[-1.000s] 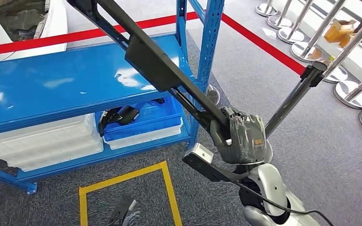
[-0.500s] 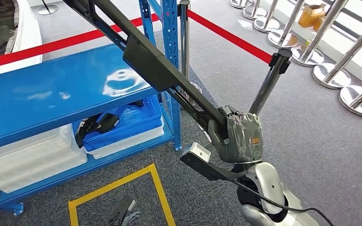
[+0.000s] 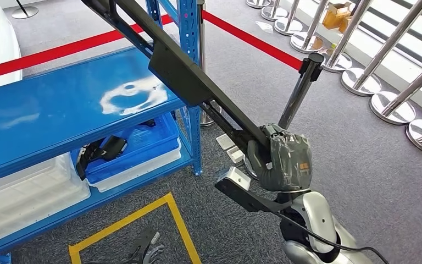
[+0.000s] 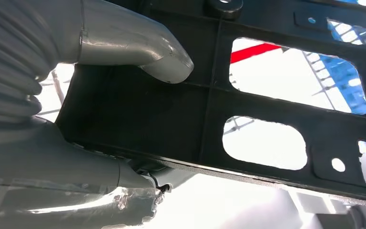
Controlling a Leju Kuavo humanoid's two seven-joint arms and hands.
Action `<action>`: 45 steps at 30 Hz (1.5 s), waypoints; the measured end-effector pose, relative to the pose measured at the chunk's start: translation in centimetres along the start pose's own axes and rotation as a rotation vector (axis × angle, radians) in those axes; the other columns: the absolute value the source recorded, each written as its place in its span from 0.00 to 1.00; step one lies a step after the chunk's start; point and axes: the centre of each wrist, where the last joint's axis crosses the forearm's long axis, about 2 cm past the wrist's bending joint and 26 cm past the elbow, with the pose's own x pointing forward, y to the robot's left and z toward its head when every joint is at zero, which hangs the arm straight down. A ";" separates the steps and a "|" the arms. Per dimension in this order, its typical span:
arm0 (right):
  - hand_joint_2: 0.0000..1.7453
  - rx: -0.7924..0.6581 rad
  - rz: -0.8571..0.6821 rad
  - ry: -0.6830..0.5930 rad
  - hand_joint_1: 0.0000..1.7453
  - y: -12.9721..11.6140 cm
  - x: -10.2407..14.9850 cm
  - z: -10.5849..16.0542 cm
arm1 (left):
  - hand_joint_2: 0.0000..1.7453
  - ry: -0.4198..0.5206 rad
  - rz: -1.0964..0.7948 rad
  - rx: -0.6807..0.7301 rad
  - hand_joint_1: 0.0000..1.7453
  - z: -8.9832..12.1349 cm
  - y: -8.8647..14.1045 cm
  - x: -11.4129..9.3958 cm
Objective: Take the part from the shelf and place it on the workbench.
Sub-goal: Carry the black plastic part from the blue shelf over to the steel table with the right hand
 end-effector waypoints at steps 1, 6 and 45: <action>1.00 0.000 0.000 0.001 0.94 0.0 0.0 0.0 | 1.00 0.000 -0.001 0.000 0.00 0.0 0.0 0.0; 1.00 -0.004 0.001 0.002 0.94 -0.1 -0.1 -0.1 | 1.00 -0.005 -0.004 -0.001 0.00 0.0 0.0 0.2; 1.00 0.011 0.007 0.020 0.94 0.0 0.0 0.1 | 1.00 0.005 -0.004 -0.007 0.00 0.1 -0.1 -0.5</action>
